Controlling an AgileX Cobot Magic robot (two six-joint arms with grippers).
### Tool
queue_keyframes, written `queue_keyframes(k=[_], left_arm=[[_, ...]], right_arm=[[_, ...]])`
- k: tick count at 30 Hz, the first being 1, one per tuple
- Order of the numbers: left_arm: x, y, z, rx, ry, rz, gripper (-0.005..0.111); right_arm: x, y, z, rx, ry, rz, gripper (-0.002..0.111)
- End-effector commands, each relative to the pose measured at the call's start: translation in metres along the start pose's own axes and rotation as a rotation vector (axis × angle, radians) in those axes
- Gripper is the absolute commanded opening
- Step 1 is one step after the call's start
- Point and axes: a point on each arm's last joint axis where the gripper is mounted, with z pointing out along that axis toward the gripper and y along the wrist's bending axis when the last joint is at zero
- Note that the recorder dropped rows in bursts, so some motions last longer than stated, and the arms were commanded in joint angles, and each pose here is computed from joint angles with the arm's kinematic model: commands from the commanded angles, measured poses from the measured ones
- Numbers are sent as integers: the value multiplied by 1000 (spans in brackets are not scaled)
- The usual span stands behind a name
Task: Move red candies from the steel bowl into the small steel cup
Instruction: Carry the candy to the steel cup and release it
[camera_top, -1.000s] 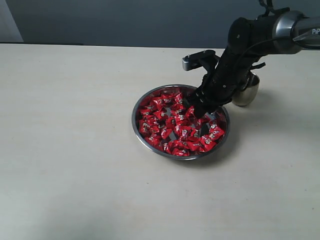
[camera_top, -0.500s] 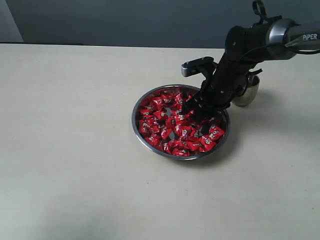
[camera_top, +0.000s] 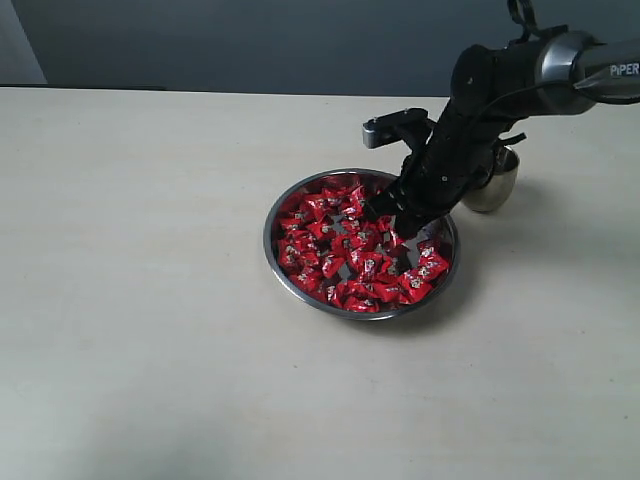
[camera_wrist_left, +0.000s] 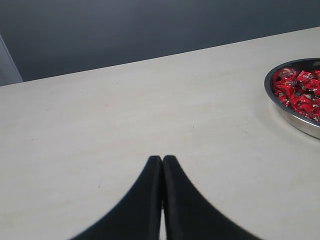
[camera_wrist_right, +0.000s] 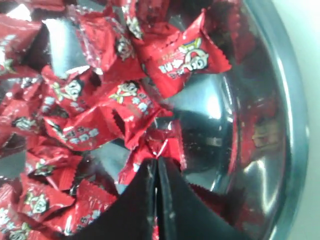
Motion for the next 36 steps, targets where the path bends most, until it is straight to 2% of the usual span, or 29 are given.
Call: queue_keyframes(k=[1, 7, 15, 20, 25, 36], left_arm=[[-1, 0, 0, 3, -11, -6, 0], [-1, 0, 0, 3, -11, -6, 0], [-1, 0, 0, 3, -11, -6, 0], [-1, 0, 0, 3, -11, -6, 0], [-1, 0, 0, 3, -11, -6, 0], [-1, 0, 0, 3, -11, -6, 0]], right_arm=[[-7, 4, -34, 26, -96, -15, -1], [-14, 2, -73, 129, -220, -71, -1], [-15, -17, -101, 334, -300, 25, -1], [-10, -50, -112, 334, -322, 182, -1], [0, -78, -120, 357, -317, 254, -1], [2, -91, -99, 336, -276, 255, -1]])
